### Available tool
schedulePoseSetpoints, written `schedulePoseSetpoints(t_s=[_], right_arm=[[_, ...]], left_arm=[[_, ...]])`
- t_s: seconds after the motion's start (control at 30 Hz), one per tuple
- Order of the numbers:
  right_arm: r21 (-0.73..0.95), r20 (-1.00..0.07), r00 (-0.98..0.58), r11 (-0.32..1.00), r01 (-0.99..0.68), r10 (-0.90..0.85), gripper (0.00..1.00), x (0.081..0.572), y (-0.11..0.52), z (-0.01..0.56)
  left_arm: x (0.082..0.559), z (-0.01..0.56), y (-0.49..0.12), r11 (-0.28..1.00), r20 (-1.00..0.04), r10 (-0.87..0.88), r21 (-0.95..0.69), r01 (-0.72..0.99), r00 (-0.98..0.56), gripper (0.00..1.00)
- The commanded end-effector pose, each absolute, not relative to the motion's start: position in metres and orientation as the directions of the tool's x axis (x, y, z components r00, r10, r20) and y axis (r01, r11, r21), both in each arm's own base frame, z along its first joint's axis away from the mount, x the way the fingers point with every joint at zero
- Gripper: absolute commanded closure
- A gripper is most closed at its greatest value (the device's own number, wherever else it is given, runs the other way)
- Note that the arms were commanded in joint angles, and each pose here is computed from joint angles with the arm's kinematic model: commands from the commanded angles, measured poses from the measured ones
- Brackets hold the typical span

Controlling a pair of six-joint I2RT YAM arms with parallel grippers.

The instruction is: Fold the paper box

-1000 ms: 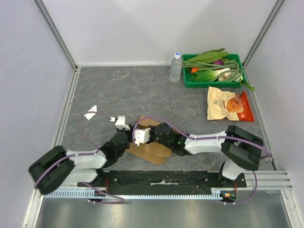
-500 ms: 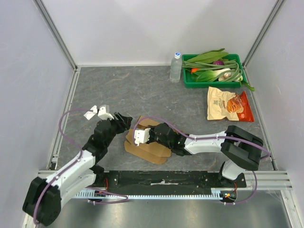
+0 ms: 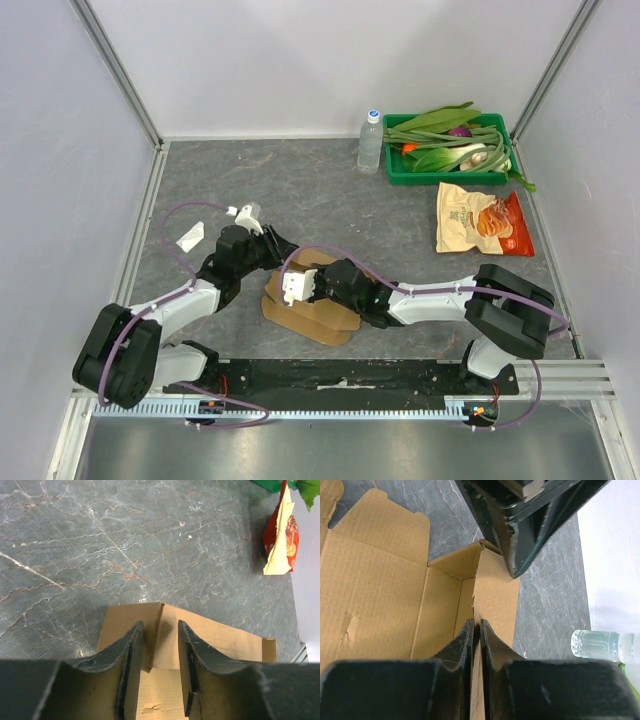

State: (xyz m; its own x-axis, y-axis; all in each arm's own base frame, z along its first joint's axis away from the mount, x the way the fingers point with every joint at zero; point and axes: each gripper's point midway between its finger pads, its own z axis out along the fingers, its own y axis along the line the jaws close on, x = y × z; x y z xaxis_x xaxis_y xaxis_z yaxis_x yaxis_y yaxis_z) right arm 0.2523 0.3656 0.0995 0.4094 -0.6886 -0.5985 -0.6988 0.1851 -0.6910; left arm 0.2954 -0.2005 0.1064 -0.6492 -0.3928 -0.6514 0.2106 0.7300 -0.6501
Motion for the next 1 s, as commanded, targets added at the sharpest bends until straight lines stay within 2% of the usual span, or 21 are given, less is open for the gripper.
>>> schedulePoseSetpoints(t_s=[0.0,0.1,0.2,0.23,0.3,0.33,0.4,0.43,0.47,0.53,0.57,0.6,0.63,0.67,0.7,0.73,0.8,0.97], right_arm=[[-0.65,-0.64,0.38,0.207,-0.731,-0.668,0.85,0.247,0.372,0.101],[-0.64,-0.663,0.368,0.239,-0.73,-0.652,0.81,0.248,0.373,0.108],[-0.624,-0.691,0.344,0.282,-0.729,-0.636,0.72,0.249,0.374,0.117],[-0.602,-0.713,0.315,0.317,-0.733,-0.627,0.65,0.25,0.372,0.119],[-0.584,-0.741,0.284,0.377,-0.719,-0.608,0.57,0.251,0.364,0.131],[-0.559,-0.762,0.255,0.406,-0.723,-0.595,0.48,0.25,0.361,0.134],[-0.518,-0.803,0.221,0.465,-0.718,-0.554,0.39,0.246,0.351,0.153],[-0.507,-0.798,0.179,0.481,-0.715,-0.575,0.28,0.245,0.341,0.152],[-0.445,-0.847,0.134,0.548,-0.708,-0.515,0.26,0.243,0.336,0.174],[-0.407,-0.862,0.042,0.638,-0.654,-0.506,0.21,0.242,0.305,0.191],[-0.328,-0.899,-0.035,0.722,-0.609,-0.437,0.18,0.243,0.295,0.204],[-0.289,-0.912,-0.089,0.782,-0.552,-0.4,0.09,0.245,0.28,0.211],[-0.276,-0.903,-0.178,0.844,-0.46,-0.392,0.06,0.244,0.247,0.211],[-0.13,-0.928,-0.269,0.901,-0.414,-0.258,0.04,0.242,0.242,0.218],[-0.07,-0.919,-0.335,0.924,-0.376,-0.206,0.03,0.248,0.226,0.215],[0.017,-0.895,-0.408,0.9,-0.435,-0.18,0.03,0.236,0.224,0.208],[0.16,-0.858,-0.51,0.913,-0.375,-0.059,0.03,0.239,0.205,0.194],[0.373,-0.812,-0.581,0.817,-0.44,0.057,0.1,0.229,0.215,0.197]], left_arm=[[0.299,0.11,-0.21,0.716,-0.679,-0.359,-0.64,0.277,-0.641,0.63],[0.3,0.103,-0.21,0.734,-0.681,-0.348,-0.625,0.264,-0.644,0.7],[0.298,0.096,-0.21,0.747,-0.678,-0.336,-0.614,0.253,-0.653,0.77],[0.298,0.094,-0.209,0.754,-0.679,-0.335,-0.609,0.247,-0.653,0.78],[0.297,0.091,-0.208,0.762,-0.681,-0.328,-0.6,0.243,-0.655,0.79],[0.297,0.09,-0.206,0.767,-0.683,-0.324,-0.595,0.241,-0.655,0.8],[0.297,0.088,-0.205,0.774,-0.684,-0.319,-0.588,0.236,-0.656,0.81],[0.296,0.087,-0.204,0.776,-0.682,-0.318,-0.587,0.233,-0.659,0.81],[0.296,0.087,-0.204,0.777,-0.684,-0.318,-0.585,0.234,-0.657,0.81],[0.295,0.086,-0.206,0.773,-0.679,-0.313,-0.588,0.238,-0.664,0.81],[0.295,0.086,-0.206,0.773,-0.677,-0.312,-0.589,0.237,-0.666,0.8],[0.295,0.086,-0.206,0.773,-0.676,-0.309,-0.588,0.238,-0.669,0.8],[0.294,0.085,-0.206,0.776,-0.674,-0.306,-0.586,0.235,-0.672,0.8],[0.294,0.084,-0.206,0.777,-0.67,-0.303,-0.585,0.232,-0.677,0.8],[0.293,0.085,-0.206,0.776,-0.672,-0.302,-0.585,0.234,-0.677,0.79],[0.293,0.084,-0.206,0.777,-0.671,-0.298,-0.584,0.237,-0.679,0.79],[0.291,0.082,-0.206,0.777,-0.666,-0.29,-0.583,0.237,-0.687,0.78],[0.288,0.082,-0.207,0.775,-0.655,-0.284,-0.587,0.235,-0.7,0.76]])
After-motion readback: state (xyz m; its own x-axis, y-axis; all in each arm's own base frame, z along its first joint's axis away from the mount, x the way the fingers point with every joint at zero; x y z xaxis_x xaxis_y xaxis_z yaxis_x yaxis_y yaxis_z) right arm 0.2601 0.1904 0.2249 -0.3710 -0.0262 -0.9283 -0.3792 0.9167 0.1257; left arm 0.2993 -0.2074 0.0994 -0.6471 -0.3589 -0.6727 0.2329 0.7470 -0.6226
